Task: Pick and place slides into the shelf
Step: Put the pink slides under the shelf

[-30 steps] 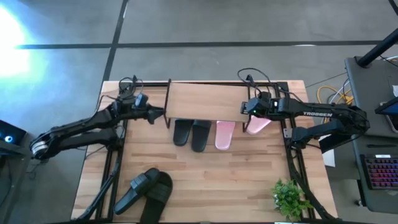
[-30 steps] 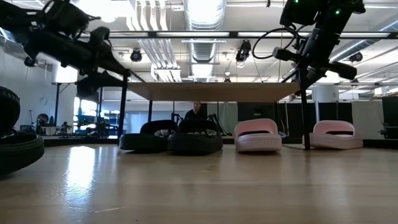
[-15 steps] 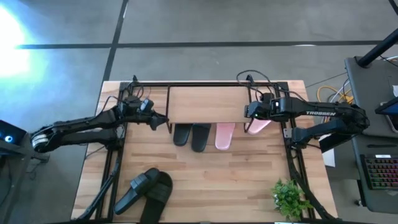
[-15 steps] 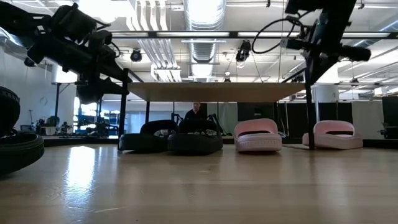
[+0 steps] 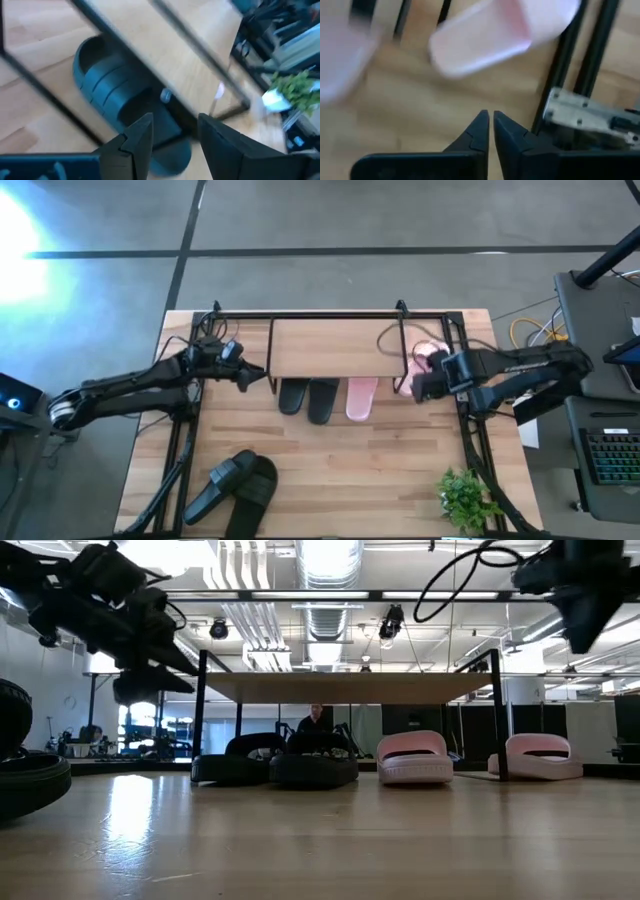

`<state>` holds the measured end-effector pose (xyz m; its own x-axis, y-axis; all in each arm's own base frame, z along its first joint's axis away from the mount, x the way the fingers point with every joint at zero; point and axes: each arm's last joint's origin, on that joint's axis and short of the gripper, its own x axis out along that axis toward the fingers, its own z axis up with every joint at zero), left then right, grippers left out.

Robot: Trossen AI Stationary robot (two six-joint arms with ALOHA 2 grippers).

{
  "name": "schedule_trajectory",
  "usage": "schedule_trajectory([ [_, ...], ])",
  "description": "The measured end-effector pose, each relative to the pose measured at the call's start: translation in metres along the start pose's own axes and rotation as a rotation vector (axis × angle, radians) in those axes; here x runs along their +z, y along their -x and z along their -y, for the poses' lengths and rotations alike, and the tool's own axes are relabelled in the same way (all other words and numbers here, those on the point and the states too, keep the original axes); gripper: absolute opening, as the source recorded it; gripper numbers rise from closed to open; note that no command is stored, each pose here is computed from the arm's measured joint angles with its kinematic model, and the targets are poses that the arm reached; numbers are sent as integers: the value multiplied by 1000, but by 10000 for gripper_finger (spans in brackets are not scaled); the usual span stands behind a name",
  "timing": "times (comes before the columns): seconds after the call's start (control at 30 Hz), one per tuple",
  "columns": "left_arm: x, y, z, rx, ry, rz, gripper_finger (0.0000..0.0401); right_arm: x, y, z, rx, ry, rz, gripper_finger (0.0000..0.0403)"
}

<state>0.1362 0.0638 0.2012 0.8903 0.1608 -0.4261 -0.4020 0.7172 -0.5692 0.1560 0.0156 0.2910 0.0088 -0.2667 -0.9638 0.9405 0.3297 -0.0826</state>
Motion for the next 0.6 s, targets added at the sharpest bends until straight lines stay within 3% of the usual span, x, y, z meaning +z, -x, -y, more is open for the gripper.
schedule_trajectory([
  [0.17, -8, 14, 0, 17, 0, -29, 141, -30, 5, -12, 22, 159, -6, 63],
  [0.37, -13, 28, 2, 14, -2, -26, 141, -67, 20, -38, 46, 381, 180, 115],
  [0.5, -13, 38, 5, -18, -20, 26, 141, -87, 17, -55, -37, 543, 260, 137],
  [0.6, -13, 45, 7, -40, -83, 66, 141, -95, -1, -62, -117, 542, 268, 157],
])
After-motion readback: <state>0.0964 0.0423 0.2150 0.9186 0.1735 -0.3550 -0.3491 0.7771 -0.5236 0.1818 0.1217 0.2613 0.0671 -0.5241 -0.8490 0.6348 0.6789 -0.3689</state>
